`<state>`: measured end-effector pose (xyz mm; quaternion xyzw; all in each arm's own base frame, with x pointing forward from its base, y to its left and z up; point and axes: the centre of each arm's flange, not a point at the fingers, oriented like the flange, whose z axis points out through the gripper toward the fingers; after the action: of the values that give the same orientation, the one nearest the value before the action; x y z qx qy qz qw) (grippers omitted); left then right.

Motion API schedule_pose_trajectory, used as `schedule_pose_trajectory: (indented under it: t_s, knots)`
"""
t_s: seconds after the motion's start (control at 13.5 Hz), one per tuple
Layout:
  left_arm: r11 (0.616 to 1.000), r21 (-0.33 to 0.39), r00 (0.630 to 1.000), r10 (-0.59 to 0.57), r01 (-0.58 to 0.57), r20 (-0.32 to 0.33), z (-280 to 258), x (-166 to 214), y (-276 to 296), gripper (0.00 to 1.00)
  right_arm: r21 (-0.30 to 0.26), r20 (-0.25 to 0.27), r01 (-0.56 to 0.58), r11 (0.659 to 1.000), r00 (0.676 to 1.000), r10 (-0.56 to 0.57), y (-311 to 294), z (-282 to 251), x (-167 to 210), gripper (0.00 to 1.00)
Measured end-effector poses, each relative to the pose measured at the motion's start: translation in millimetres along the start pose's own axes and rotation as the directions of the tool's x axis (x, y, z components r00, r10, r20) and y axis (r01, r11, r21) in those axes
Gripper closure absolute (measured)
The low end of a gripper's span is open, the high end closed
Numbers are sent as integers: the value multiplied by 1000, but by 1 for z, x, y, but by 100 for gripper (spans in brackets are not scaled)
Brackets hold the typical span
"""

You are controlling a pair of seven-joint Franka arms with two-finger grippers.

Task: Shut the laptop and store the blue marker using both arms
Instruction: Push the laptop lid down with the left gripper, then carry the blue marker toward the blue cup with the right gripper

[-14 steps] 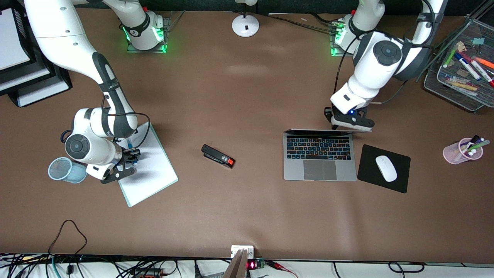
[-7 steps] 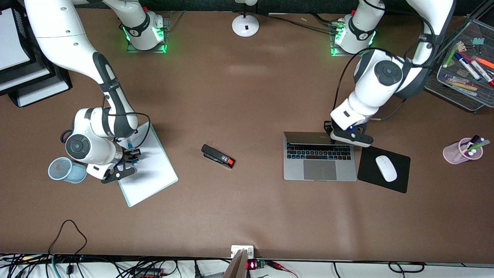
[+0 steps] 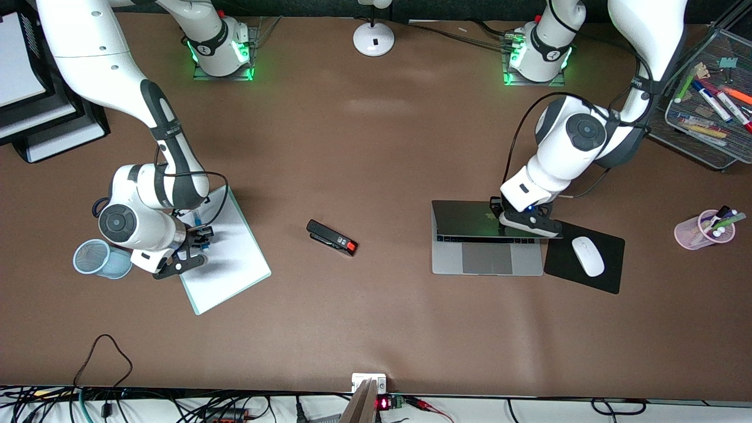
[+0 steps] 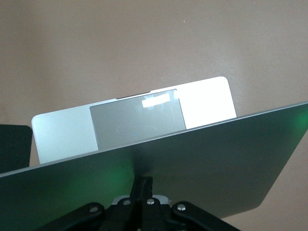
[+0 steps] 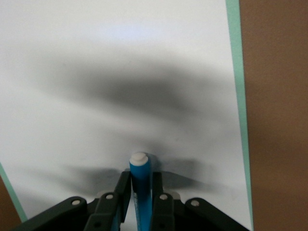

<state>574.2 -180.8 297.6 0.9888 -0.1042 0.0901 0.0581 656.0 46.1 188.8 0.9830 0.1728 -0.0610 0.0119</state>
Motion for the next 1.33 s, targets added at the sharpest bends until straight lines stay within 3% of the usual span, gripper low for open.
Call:
schedule_pose_trajectory:
  t_s: [0.3, 0.89, 1.33]
  knots:
    - [1000, -19, 1000, -5, 4, -14, 12, 8, -2, 99, 0, 0, 0, 1000, 1000, 0, 0, 0, 0, 84]
    - [999, -42, 998, 11, -13, -63, 56, 9, -13, 99, -5, -17, -1, 1000, 1000, 1, 2, -7, 4, 84]
    - [998, -43, 996, 43, -46, -79, 79, 5, -16, 99, -23, -95, -7, 1000, 996, 4, 9, -105, 20, 84]
